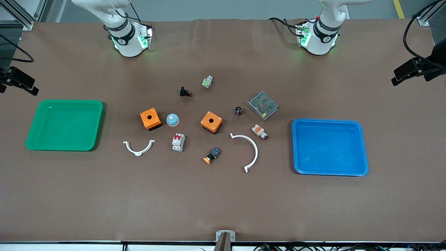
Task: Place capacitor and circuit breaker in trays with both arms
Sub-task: 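Reach the right gripper toward the breaker while the left gripper reaches the capacitor, then grasp the breaker with the right gripper while the left gripper grasps the capacitor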
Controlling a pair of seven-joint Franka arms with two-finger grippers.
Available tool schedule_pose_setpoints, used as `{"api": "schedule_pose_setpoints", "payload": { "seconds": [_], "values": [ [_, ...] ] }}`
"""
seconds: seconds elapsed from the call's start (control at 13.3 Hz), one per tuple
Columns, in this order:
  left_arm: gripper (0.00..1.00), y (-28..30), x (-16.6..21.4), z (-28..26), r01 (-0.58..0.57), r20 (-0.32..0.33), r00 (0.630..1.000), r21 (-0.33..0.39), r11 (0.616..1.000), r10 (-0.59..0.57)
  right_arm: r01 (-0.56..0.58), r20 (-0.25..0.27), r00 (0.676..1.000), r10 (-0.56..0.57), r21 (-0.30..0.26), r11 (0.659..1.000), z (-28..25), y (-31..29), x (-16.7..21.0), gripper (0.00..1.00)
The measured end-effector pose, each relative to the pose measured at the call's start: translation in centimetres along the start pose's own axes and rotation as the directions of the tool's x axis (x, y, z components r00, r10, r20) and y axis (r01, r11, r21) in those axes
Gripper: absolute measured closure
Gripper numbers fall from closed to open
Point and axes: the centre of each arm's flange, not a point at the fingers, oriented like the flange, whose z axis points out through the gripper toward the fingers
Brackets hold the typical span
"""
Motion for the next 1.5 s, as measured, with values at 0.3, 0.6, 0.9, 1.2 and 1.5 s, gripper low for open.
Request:
{"api": "schedule_pose_setpoints", "payload": {
  "seconds": [0.3,0.6,0.9,1.2,1.5],
  "values": [
    [0.0,0.3,-0.1,-0.1,-0.007,0.001,1.0,0.0,1.0,0.007,0.0,0.0,1.0,0.0,0.0,1.0,0.0,0.0,0.0,0.0],
    [0.0,3.3,0.3,1.8,-0.06,0.043,0.997,-0.002,0.998,0.06,0.0,-0.001,1.0,0.0,0.0,1.0,0.0,0.0,0.0,0.0],
    [0.0,15.0,0.6,8.0,-0.138,0.1,0.985,-0.007,0.99,0.138,0.013,0.02,1.0,-0.013,-0.001,1.0,1.2,-0.8,0.6,0.0],
    [0.0,28.0,-2.3,17.1,0.024,0.11,0.994,0.018,1.0,-0.026,0.11,0.105,0.988,-0.11,-0.001,0.994,7.2,-6.6,3.2,0.0],
    [0.0,37.1,-6.2,26.5,0.184,0.143,0.97,0.08,0.98,-0.194,0.161,0.123,0.979,-0.16,0.0,0.987,12.3,-12.5,5.3,0.0]
  ]
}}
